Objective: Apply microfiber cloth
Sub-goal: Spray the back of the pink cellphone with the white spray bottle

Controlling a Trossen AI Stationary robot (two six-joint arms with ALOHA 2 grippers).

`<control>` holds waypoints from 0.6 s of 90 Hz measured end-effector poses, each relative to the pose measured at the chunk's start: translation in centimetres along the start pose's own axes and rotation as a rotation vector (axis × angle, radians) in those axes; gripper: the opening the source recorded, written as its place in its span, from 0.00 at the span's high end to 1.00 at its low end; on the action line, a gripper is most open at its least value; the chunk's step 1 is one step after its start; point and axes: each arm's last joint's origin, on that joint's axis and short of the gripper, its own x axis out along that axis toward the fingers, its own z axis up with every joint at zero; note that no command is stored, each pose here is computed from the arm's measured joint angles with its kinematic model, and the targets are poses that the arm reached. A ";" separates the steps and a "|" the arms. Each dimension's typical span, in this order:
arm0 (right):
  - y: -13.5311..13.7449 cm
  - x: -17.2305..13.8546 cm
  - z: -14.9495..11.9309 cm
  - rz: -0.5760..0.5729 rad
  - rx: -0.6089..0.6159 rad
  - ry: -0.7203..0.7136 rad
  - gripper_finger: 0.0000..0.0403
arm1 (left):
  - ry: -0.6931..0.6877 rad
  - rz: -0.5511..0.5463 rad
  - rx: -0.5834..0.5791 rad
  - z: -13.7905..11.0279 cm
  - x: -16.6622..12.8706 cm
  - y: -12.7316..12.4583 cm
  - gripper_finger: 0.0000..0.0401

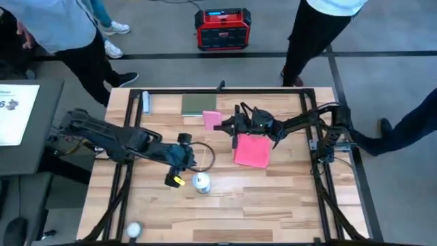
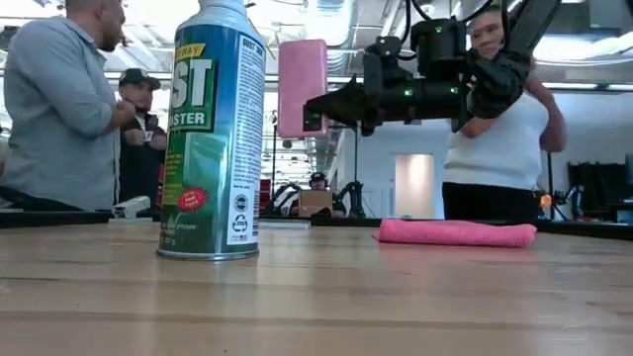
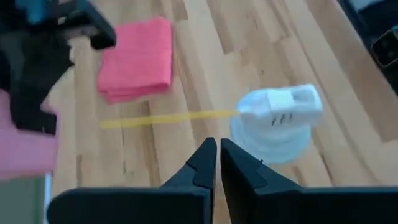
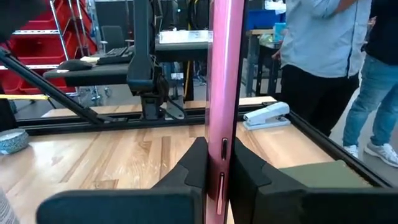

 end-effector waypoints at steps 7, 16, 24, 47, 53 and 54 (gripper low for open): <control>0.0 0.0 0.0 0.000 0.000 0.003 0.96 | 0.011 -0.006 0.025 1.1 -0.2 0.1 1.00; 0.0 0.0 0.0 0.000 0.001 0.002 0.96 | 0.019 -0.016 0.034 2.1 -0.5 0.2 1.00; 0.0 0.0 0.0 -0.001 0.001 0.002 0.96 | 0.056 -0.030 0.045 2.5 -0.3 0.2 1.00; 0.0 0.0 0.0 -0.001 0.000 0.001 0.96 | 0.106 -0.060 0.054 2.7 0.9 -0.2 1.00; 0.0 0.0 0.0 -0.001 0.000 0.002 0.96 | 0.109 -0.060 0.054 2.6 0.9 -0.2 1.00; 0.0 0.0 0.0 -0.001 0.000 0.002 0.96 | 0.108 -0.060 0.054 2.7 0.9 -0.2 1.00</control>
